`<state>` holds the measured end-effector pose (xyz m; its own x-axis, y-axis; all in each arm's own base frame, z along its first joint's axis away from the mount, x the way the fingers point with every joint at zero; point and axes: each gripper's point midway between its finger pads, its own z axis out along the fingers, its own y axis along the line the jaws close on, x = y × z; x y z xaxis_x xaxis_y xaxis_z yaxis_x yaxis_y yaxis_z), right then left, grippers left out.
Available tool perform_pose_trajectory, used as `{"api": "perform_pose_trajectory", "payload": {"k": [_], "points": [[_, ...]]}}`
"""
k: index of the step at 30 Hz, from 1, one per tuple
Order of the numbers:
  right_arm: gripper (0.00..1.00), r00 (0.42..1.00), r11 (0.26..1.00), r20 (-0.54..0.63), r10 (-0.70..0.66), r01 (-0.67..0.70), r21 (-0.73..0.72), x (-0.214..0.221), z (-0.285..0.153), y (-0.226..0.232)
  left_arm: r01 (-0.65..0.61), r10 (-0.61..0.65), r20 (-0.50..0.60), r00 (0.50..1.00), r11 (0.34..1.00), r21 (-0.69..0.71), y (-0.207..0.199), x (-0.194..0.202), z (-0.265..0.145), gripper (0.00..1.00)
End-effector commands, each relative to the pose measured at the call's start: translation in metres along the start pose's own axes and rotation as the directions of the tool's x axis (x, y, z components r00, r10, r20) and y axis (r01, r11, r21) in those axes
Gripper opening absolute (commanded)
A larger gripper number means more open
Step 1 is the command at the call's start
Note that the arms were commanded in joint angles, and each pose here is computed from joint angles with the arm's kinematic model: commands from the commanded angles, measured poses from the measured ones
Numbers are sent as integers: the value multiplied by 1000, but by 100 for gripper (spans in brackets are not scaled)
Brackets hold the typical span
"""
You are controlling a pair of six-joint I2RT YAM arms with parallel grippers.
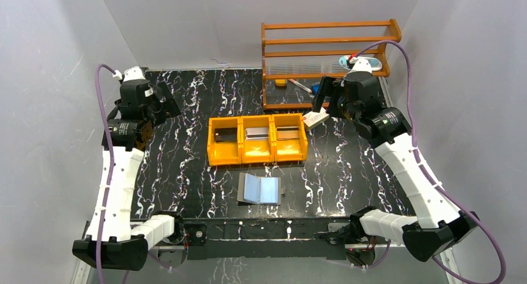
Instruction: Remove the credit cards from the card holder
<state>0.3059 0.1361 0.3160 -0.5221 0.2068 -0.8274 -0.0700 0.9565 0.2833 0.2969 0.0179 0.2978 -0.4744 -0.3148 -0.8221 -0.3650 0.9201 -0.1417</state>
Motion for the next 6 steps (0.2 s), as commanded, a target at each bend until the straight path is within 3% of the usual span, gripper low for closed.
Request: {"api": "perform_pose_trajectory", "payload": {"k": [1, 6], "points": [[98, 996, 999, 69, 48, -49, 1, -13, -9, -2, -47, 47, 47, 998, 999, 11, -2, -7, -7, 98], [99, 995, 998, 70, 65, -66, 8, -9, -7, -4, -29, 29, 79, 996, 1000, 7, 0, -8, -9, 98]]}}
